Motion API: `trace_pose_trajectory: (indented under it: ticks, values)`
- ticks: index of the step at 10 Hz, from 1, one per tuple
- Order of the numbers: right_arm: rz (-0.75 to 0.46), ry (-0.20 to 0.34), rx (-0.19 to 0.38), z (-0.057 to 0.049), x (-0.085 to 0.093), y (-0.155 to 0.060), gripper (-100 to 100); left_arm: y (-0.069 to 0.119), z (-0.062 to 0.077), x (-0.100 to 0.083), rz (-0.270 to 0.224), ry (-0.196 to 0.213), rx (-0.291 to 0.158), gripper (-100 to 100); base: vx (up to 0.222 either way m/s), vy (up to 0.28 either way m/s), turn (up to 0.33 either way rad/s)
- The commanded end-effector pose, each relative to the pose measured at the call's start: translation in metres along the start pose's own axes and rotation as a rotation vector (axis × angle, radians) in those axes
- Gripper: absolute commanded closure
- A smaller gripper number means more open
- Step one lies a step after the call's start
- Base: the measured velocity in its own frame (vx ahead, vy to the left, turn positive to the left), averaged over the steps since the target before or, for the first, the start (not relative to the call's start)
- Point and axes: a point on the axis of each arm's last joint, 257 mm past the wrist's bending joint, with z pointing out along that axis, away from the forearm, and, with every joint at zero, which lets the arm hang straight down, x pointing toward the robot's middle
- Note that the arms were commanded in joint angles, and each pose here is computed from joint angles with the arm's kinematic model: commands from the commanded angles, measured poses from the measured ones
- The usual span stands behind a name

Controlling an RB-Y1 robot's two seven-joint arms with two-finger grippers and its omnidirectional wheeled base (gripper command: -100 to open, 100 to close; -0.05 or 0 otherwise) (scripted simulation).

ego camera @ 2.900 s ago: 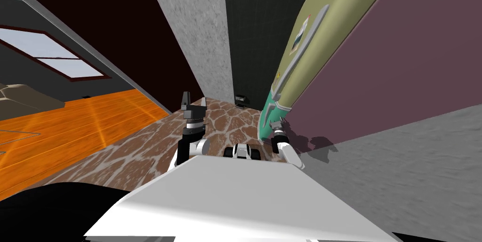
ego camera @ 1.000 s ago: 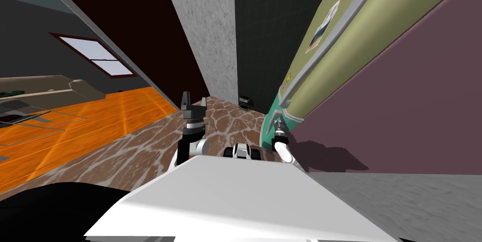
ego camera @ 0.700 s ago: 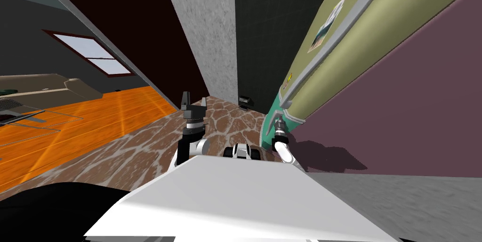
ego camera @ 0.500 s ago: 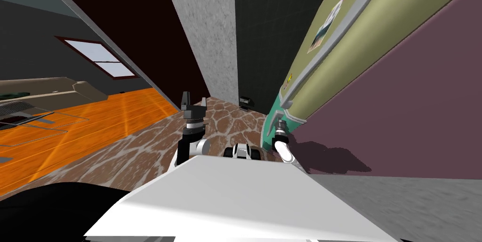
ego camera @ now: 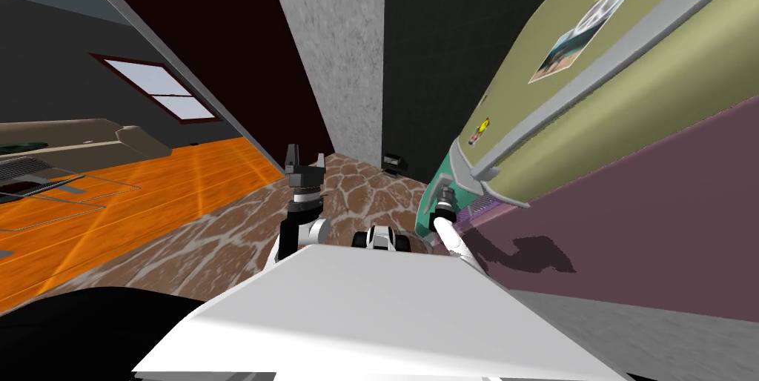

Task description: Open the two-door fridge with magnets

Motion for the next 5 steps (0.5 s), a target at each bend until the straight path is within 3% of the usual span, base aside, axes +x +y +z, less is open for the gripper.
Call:
trace_pose_trajectory:
  ticks: [1,4,5]
  values:
    - [-0.017,0.082,0.03,0.02,0.028,-0.012,100,0.0,0.0,0.0,0.0,0.0,0.0,0,0.157,0.259,0.019]
    - [-0.026,0.166,0.03,0.034,0.053,-0.012,100,0.0,0.0,0.0,0.0,0.0,0.0,0,0.157,0.261,0.026]
    - [-0.026,0.168,0.03,0.034,0.054,-0.012,100,0.0,0.0,0.0,0.0,0.0,0.0,0,0.116,0.179,0.02]
